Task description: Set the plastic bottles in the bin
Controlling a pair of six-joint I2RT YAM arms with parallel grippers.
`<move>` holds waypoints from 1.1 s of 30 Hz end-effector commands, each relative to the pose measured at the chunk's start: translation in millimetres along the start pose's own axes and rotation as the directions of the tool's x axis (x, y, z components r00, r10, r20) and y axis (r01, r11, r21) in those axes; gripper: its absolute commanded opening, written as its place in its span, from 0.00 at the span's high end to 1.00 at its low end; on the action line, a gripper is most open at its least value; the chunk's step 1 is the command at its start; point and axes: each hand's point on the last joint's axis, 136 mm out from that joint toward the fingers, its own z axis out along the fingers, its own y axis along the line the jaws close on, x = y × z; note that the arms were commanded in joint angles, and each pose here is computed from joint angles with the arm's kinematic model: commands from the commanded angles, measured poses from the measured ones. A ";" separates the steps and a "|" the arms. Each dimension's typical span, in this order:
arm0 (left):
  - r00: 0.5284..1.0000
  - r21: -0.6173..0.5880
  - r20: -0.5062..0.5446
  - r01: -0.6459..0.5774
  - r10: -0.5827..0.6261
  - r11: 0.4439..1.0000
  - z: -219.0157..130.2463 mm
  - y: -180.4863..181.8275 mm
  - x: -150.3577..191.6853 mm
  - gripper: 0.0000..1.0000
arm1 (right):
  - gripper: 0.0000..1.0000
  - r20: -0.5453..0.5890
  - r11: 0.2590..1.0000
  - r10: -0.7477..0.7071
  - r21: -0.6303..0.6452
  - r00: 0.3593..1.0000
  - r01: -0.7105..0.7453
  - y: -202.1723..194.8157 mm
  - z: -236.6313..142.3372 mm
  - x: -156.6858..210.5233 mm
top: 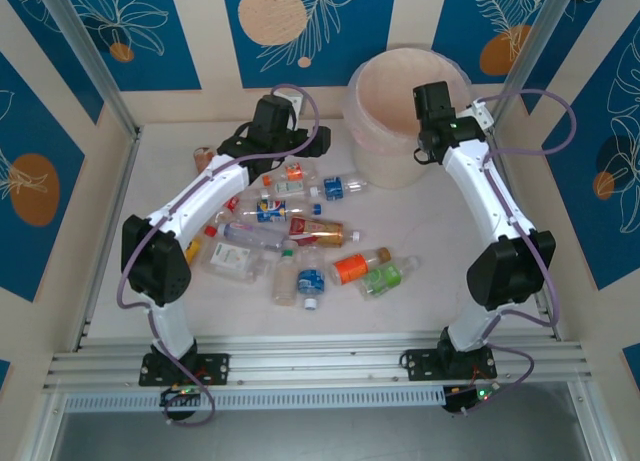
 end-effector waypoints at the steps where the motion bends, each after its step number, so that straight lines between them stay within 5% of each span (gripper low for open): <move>1: 0.999 0.010 0.046 0.002 -0.002 1.000 -13.0 -1.7 -17.0 0.01 | 0.89 -0.012 0.997 -0.037 0.066 0.999 0.037 -22.6 -6.2 2.3; 3: 0.999 0.007 0.044 -0.002 0.001 1.000 -12.2 -1.8 -18.1 0.00 | 1.00 -0.022 0.996 -0.041 0.073 0.999 0.043 -26.0 -9.1 3.3; 19: 1.000 0.075 0.026 0.008 -0.010 0.997 6.9 -15.4 -25.4 0.01 | 1.00 -0.138 0.988 -0.074 0.123 0.988 0.091 -51.8 -49.8 11.9; 33: 0.999 0.104 0.031 0.017 -0.020 0.994 -4.9 -18.4 -23.4 0.00 | 1.00 -0.093 0.976 -0.118 0.173 0.989 0.133 -85.5 -90.1 4.3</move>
